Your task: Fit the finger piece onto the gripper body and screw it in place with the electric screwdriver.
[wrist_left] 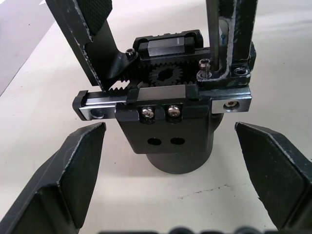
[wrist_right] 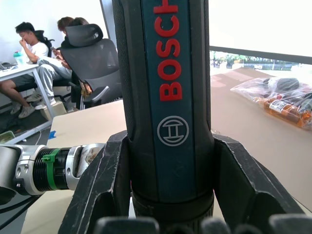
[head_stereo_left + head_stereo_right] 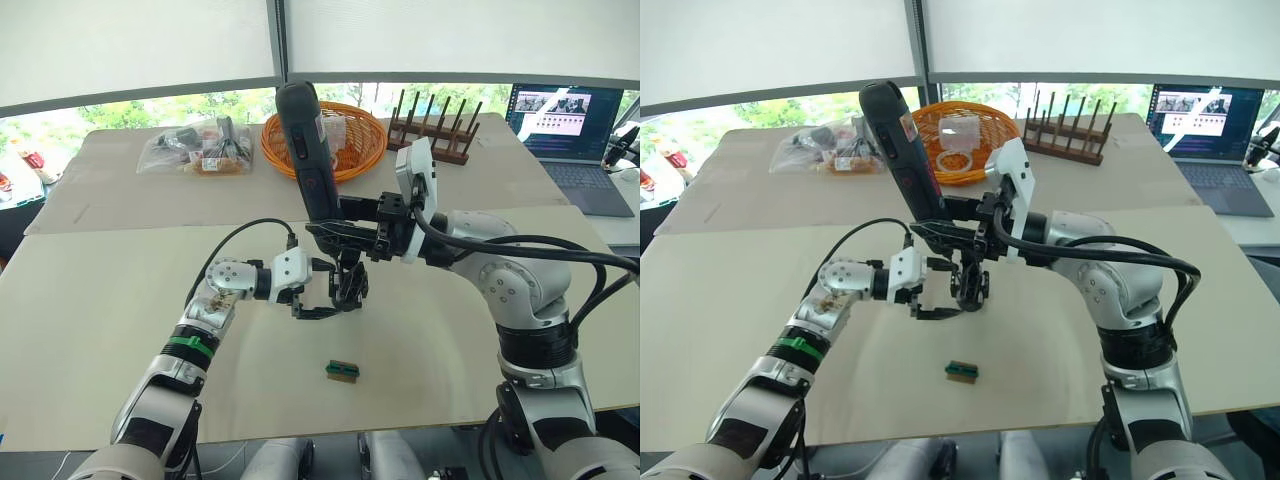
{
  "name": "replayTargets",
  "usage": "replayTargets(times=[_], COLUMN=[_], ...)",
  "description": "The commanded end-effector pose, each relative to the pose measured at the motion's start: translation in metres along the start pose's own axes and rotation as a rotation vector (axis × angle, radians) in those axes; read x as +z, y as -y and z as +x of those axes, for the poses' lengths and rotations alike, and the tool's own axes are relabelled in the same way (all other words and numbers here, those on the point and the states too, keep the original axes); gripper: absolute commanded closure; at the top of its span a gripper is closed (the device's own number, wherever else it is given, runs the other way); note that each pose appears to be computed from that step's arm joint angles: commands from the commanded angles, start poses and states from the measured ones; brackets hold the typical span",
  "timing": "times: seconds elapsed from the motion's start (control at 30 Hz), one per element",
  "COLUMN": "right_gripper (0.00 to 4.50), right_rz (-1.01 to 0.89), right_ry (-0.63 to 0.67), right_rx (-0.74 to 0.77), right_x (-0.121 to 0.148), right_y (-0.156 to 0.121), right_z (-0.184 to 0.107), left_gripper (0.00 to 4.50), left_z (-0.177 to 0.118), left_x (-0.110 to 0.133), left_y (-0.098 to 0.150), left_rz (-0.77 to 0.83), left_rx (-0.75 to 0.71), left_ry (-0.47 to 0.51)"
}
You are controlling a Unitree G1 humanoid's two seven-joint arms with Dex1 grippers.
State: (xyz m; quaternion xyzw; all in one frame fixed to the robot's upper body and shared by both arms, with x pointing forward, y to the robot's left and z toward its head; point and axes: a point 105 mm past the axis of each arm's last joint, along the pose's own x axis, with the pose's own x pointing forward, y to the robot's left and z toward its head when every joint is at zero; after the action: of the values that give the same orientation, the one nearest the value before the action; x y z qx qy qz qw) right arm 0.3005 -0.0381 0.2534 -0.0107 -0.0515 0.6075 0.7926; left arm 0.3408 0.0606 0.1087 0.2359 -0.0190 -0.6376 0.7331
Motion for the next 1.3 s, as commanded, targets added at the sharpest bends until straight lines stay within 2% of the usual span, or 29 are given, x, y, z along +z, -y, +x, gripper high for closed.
replayTargets(times=[0.03, 0.53, 1.03, 1.3], right_gripper=[2.53, 2.53, 2.53, 2.53], right_rz=[-0.089, -0.068, -0.053, -0.071], right_ry=[0.086, 0.110, 0.090, 0.113], right_rx=[0.016, -0.010, -0.021, -0.024], right_x=[0.026, 0.036, 0.030, 0.037], right_y=[-0.005, -0.002, -0.001, 0.000], right_z=[-0.001, -0.001, -0.004, -0.003], left_gripper=[0.00, 0.00, 0.00, 0.00], left_z=[0.001, 0.003, 0.003, 0.003], left_x=[0.008, 0.009, 0.009, 0.010], left_y=[-0.003, -0.003, -0.006, -0.005], left_rz=[0.039, 0.037, 0.040, 0.042], left_rx=[0.006, 0.008, 0.012, 0.010], left_ry=[0.016, 0.022, 0.021, 0.024])
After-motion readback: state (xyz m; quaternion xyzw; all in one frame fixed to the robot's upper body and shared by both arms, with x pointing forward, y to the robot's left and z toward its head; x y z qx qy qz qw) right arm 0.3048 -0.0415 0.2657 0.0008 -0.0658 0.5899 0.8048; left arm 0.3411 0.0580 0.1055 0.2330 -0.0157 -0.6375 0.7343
